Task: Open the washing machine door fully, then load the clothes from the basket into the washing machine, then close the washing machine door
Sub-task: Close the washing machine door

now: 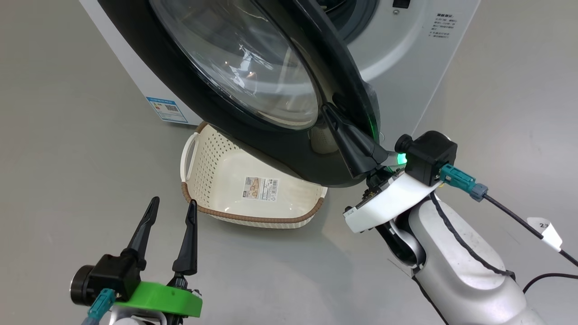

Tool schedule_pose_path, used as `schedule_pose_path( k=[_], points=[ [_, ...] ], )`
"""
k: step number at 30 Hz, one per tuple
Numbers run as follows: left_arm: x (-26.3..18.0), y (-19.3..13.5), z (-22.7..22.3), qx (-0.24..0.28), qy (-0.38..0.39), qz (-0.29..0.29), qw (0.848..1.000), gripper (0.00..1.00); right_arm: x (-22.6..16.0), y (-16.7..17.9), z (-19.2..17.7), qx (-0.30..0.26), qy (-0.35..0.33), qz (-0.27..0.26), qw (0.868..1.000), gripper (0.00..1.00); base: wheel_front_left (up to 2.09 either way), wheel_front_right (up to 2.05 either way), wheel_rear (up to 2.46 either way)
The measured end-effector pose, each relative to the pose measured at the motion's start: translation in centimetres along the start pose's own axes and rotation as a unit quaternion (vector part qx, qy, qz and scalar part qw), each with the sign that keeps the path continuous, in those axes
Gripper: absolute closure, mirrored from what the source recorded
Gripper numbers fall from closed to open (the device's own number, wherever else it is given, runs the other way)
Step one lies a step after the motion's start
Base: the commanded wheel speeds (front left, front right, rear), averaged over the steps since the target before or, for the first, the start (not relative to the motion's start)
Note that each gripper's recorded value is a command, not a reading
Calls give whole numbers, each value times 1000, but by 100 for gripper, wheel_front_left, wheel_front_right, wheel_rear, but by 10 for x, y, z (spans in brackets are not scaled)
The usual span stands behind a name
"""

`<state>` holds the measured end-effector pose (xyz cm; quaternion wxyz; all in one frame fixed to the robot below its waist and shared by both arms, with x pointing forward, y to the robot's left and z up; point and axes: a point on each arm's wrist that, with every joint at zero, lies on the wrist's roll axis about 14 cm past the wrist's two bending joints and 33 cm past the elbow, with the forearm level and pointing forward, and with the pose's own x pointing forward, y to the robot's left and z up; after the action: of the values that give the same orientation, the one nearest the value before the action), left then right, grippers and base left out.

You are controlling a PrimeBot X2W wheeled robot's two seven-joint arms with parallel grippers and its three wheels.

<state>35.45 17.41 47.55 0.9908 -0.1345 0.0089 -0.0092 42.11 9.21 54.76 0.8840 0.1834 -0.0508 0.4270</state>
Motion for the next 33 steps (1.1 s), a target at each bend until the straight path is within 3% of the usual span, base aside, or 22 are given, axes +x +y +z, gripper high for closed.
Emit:
schedule_pose_path(
  k=[33],
  points=[
    [38, 11, -39, 12, 51, 6, 999, 0, 48, -97, 5, -61, -28, -29, 997, 100, 0, 0, 0]
  ],
)
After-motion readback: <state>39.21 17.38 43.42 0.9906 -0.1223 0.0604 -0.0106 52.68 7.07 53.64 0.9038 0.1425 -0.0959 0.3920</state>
